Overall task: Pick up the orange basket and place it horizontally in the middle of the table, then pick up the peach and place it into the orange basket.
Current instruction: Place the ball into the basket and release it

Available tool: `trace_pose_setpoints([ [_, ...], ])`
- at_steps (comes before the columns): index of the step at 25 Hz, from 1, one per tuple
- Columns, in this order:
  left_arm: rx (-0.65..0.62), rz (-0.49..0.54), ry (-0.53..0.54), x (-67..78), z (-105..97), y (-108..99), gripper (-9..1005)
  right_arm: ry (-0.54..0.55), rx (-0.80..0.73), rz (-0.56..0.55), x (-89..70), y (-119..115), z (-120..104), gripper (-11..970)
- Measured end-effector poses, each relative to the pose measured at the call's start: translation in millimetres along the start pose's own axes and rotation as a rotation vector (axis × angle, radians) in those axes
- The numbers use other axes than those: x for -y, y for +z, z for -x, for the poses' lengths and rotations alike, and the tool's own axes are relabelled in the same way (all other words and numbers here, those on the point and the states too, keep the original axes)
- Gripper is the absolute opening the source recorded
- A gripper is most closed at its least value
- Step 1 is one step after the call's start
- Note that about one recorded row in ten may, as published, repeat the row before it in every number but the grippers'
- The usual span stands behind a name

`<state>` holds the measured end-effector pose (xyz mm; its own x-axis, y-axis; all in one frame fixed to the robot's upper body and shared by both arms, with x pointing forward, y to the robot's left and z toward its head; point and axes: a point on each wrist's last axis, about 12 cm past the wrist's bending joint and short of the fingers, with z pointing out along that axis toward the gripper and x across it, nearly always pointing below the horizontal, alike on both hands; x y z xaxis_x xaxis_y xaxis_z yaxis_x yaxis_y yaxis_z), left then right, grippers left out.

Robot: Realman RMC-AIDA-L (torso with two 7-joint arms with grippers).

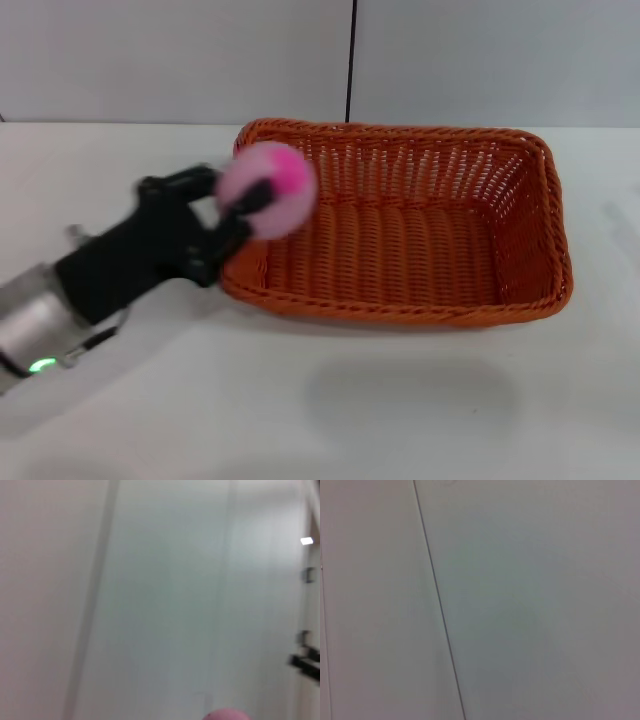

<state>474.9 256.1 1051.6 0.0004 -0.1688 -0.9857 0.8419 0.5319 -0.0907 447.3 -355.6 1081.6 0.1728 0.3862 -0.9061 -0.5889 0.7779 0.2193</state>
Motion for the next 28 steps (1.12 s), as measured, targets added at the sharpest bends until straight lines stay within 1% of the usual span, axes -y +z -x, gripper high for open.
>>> trace_pose_setpoints([
  [3, -0.020, -0.089, -0.005, 6.2, -2, 22, 285, 0.010, 0.003, 0.004, -0.9, 2, -2, 596],
  [5, -0.046, -0.103, -0.020, 7.8, -7, 33, 273, 0.015, 0.003, 0.007, -1.3, 3, -3, 596],
  [6, -0.046, -0.103, -0.020, 7.8, -7, 33, 268, 0.016, 0.003, 0.008, -1.4, 3, -3, 596],
  [7, -0.061, -0.087, -0.036, 7.8, -10, 39, 262, 0.017, 0.002, 0.009, -1.7, 4, -3, 596],
  [8, -0.070, -0.036, -0.053, 6.4, -14, 43, 260, 0.017, 0.002, 0.010, -1.9, 4, -4, 596],
  [9, -0.072, -0.016, -0.057, 6.4, -16, 44, 259, 0.015, 0.001, 0.011, -2.3, 4, -4, 596],
  [11, -0.072, -0.016, -0.057, 6.4, -16, 44, 256, 0.016, 0.000, 0.010, -3.2, 4, -6, 596],
  [12, -0.080, 0.027, -0.068, 7.6, -19, 44, 254, 0.018, 0.000, 0.008, -3.7, 4, -7, 596],
  [20, -0.094, 0.039, -0.067, 8.9, -21, 39, 561, 0.024, 0.004, -0.001, -4.8, 1, -9, 596],
  [24, -0.092, 0.064, -0.075, 9.0, -22, 31, 707, 0.007, 0.007, -0.013, -5.5, -4, -9, 596],
  [26, -0.076, 0.107, -0.074, 6.5, -22, 21, 772, 0.001, 0.012, -0.029, -5.7, -9, -8, 596],
  [28, -0.044, 0.186, -0.059, 1.7, -19, 5, 836, -0.018, 0.022, -0.058, -6.1, -15, -9, 596],
])
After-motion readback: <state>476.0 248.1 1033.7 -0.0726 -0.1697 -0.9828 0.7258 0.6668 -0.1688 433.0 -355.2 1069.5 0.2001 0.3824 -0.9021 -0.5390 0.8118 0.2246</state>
